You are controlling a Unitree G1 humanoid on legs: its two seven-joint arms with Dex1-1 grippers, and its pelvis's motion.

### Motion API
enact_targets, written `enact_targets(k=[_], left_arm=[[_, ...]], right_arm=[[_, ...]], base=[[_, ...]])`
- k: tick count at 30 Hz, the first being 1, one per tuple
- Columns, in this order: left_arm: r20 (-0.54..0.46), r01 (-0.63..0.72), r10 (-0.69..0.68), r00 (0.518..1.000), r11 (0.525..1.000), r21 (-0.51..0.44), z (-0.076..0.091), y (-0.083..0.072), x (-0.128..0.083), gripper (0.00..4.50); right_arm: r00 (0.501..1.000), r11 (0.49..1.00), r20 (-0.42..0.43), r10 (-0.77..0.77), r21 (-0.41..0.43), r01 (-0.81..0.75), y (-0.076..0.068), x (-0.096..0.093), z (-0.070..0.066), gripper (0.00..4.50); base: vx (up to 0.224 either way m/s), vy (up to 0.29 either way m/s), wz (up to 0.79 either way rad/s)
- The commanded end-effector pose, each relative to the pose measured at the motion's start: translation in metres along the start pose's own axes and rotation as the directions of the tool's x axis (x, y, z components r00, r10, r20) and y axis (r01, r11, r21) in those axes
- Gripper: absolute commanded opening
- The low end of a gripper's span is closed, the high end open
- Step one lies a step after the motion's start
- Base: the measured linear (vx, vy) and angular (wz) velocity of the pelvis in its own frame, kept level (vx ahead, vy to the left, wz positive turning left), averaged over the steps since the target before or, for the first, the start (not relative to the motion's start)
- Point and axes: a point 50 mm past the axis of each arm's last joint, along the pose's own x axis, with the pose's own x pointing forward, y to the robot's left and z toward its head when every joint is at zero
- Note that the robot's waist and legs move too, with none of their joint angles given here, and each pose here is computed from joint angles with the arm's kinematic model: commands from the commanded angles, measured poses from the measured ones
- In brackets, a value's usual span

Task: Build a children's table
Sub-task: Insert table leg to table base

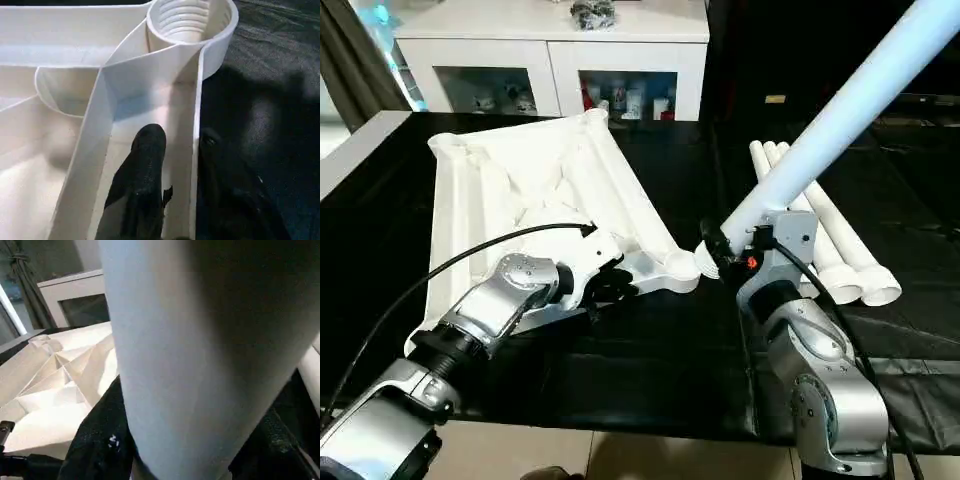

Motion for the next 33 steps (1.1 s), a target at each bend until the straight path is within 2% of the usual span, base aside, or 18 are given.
enact_targets(k=[1, 3, 12, 17, 23, 28, 33], left_arm=[[0.001, -0.006, 0.006, 1.0, 1.0, -0.001, 0.003, 0.005, -0.003, 1.02], [-0.003, 0.003, -0.003, 1.0, 1.0, -0.005, 0.002, 0.005, -0.002, 0.74], [-0.007, 0.02, -0.02, 1.0, 1.0, -0.021, 0.0, 0.005, -0.002, 0.08], [0.011, 0.053, -0.053, 0.999, 0.998, -0.016, 0.0, 0.004, -0.005, 0.0], [-0.009, 0.108, -0.108, 0.994, 0.994, 0.004, -0.011, 0.002, -0.015, 0.0], [-0.018, 0.13, -0.13, 0.991, 0.991, 0.016, -0.018, 0.001, -0.023, 0.0], [-0.031, 0.149, -0.147, 0.989, 0.988, 0.047, -0.022, 0.0, -0.028, 0.0]], right_arm=[[1.0, 1.0, 0.015, -0.004, -0.012, 0.005, 0.0, 0.0, 0.004, 1.94], [1.0, 1.0, 0.017, 0.013, -0.022, -0.012, 0.0, -0.001, 0.004, 1.94], [0.999, 0.998, 0.019, 0.042, -0.045, -0.041, 0.004, 0.0, 0.005, 1.94], [0.997, 0.995, 0.008, 0.072, -0.064, -0.072, 0.004, 0.003, 0.004, 1.94], [0.985, 0.984, 0.032, 0.167, -0.064, -0.165, 0.01, 0.015, 0.003, 1.94], [0.959, 0.959, 0.019, 0.283, -0.027, -0.282, 0.017, 0.025, -0.003, 1.94], [0.946, 0.945, 0.014, 0.325, -0.045, -0.324, 0.017, 0.032, -0.008, 1.94]], base=[[0.0, 0.0, 0.0], [0.0, 0.0, 0.0], [0.0, 0.0, 0.0], [0.0, 0.0, 0.0], [0.0, 0.0, 0.0], [0.0, 0.0, 0.0], [0.0, 0.0, 0.0]])
